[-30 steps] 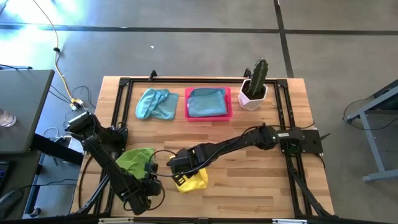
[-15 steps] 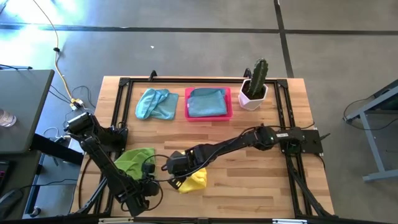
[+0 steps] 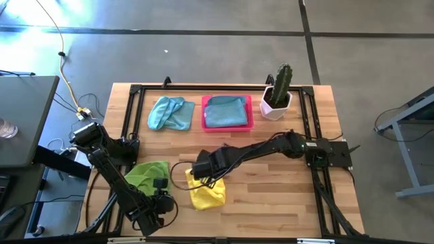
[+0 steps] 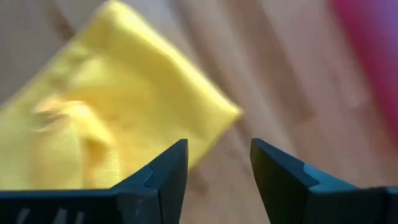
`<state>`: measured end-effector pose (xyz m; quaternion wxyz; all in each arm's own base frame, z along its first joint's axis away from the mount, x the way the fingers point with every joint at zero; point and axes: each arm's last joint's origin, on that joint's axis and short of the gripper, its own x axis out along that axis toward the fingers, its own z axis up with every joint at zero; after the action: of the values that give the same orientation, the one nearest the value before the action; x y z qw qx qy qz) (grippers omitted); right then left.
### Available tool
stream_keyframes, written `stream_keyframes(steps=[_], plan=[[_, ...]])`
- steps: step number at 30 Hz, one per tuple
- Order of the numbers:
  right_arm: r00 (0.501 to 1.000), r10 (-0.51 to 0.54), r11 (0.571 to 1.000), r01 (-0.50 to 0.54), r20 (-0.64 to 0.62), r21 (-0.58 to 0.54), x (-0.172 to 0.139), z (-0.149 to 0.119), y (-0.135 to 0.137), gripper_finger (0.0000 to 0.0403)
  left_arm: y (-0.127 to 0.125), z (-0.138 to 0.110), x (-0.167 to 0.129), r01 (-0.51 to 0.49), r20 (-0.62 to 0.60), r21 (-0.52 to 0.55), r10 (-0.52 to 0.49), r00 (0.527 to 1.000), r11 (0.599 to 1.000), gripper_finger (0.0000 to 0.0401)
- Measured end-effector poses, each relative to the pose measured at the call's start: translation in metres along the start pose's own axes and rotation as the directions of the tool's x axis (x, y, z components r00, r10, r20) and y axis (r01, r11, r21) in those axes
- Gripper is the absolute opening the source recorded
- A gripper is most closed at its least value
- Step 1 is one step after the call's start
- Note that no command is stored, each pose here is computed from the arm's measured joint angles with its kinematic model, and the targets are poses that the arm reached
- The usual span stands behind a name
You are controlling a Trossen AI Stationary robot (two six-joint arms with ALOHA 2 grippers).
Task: Fold microfiber towels
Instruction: Fold the yellow microfiber cloth
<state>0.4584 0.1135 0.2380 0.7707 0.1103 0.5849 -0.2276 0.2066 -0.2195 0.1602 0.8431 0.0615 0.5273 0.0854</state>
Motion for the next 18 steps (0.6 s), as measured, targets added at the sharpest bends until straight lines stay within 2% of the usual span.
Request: stream_keyframes(steps=[4, 9, 12, 15, 18], plan=[[1.0, 0.02, 0.997, -0.021, -0.003, -0.069, 0.016, 0.0, 0.009, 0.0165, 0.0, 0.001, 0.0, 0.0, 0.004, -0.008, 0.0, 1.0, 1.0, 0.0078], [0.988, 0.145, 0.981, -0.15, -0.048, -0.123, 0.03, -0.007, 0.032, 0.0165, 0.002, 0.003, 0.002, -0.004, 0.003, -0.068, 0.004, 1.0, 0.998, 0.0078], [0.961, 0.264, 0.954, -0.272, -0.079, -0.129, 0.03, -0.013, 0.048, 0.0165, 0.003, 0.004, 0.002, -0.005, 0.003, -0.07, 0.005, 1.0, 0.998, 0.0078], [0.888, 0.449, 0.875, -0.459, -0.099, -0.152, 0.021, -0.021, 0.072, 0.0165, 0.003, 0.004, 0.002, -0.004, 0.003, -0.069, 0.004, 1.0, 0.998, 0.0078], [0.778, 0.607, 0.754, -0.628, -0.162, -0.191, 0.011, -0.029, 0.091, 0.0165, 0.003, 0.004, 0.002, -0.004, 0.004, -0.072, 0.004, 1.0, 0.997, 0.0078]])
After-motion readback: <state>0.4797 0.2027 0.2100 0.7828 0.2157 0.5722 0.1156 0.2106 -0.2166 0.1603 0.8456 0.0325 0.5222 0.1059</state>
